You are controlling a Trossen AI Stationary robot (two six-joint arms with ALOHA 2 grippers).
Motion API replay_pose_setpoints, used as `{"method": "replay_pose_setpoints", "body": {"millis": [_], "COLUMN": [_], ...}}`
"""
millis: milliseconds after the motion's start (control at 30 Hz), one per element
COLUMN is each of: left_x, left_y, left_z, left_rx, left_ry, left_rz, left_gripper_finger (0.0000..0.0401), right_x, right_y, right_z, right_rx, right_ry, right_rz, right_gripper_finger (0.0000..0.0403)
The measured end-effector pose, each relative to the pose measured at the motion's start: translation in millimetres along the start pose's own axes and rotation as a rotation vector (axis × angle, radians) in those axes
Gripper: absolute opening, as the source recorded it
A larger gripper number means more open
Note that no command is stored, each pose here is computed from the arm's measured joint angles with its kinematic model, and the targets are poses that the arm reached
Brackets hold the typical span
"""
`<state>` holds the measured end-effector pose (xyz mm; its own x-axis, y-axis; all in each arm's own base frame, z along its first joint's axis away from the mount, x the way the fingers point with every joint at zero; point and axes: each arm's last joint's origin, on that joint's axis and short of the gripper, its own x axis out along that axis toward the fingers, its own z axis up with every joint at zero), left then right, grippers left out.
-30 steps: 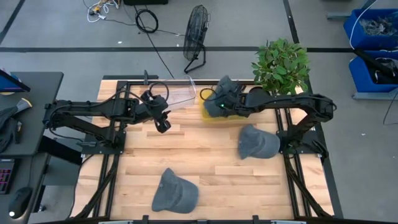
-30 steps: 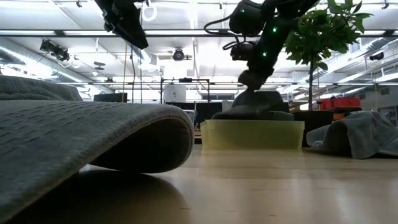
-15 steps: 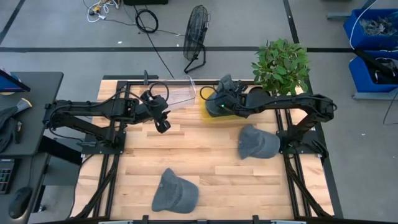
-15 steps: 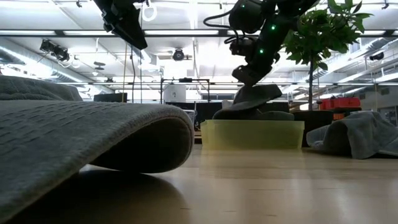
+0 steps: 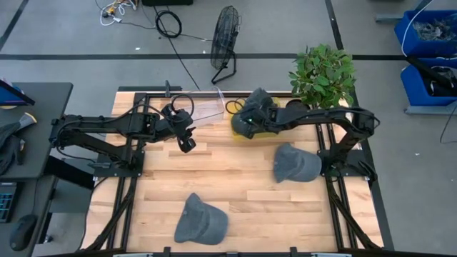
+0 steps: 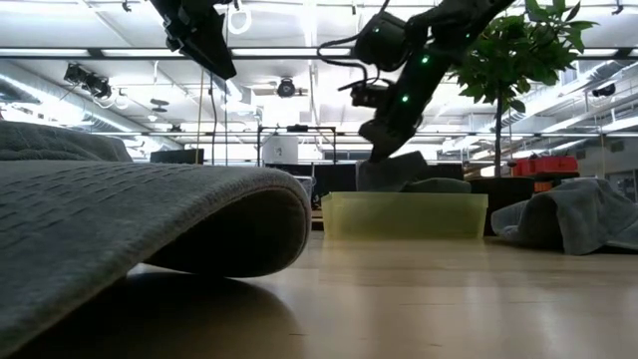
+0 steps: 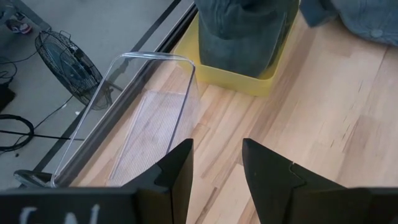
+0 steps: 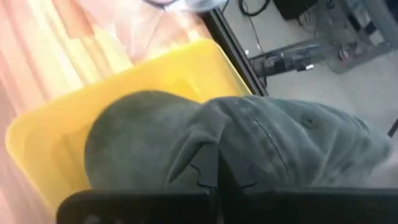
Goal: Pick & Place hat
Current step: Put the black cap into the yellow bin, then put the bottom gray cap into the transparent bin
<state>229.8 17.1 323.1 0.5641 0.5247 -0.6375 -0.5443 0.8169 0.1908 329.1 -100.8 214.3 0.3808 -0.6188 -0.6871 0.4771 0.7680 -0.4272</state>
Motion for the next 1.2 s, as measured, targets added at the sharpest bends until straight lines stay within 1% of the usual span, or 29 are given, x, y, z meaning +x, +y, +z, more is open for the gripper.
{"method": "replay_pose_setpoints", "body": {"millis": [100,200,400,533,633,733,833,900,967,1100,1200], "left_x": [0,0,0,0,0,0,0,0,0,0,0], "left_y": [0,0,0,0,0,0,0,0,0,0,-1], "left_z": [0,0,0,0,0,0,0,0,0,-1,-1], "left_rx": [0.0,0.0,0.0,0.0,0.0,0.0,0.0,0.0,0.0,0.003,0.004], "left_ry": [0.0,0.0,0.0,0.0,0.0,0.0,0.0,0.0,0.0,0.007,0.015], "left_rz": [0.0,0.0,0.0,0.0,0.0,0.0,0.0,0.0,0.0,-0.005,-0.028], "left_gripper_finger": [0.0142,0.0142,0.0142,0.0142,0.0142,0.0142,0.0142,0.0142,0.0142,0.0142,0.0142], "right_x": [8,11,-1,-9,-16,-30,-50,-64,-77,-99,-111], "right_y": [6,9,7,5,5,7,6,6,8,13,18], "right_z": [1,-2,-8,-7,-7,-4,3,6,7,3,-9], "right_rx": [-0.015,-0.051,-0.14,-0.147,-0.187,-0.211,-0.233,-0.252,-0.257,-0.223,-0.247], "right_ry": [-0.015,0.01,0.064,0.054,0.048,0.035,0.02,0.025,0.038,0.088,0.186], "right_rz": [0.037,0.073,0.085,0.089,0.095,0.088,0.037,0.027,0.042,0.08,0.14], "right_gripper_finger": [0.0,0.0,0.0022,0.0039,0.0054,0.007,0.0088,0.0099,0.011,0.0126,0.0131]}}
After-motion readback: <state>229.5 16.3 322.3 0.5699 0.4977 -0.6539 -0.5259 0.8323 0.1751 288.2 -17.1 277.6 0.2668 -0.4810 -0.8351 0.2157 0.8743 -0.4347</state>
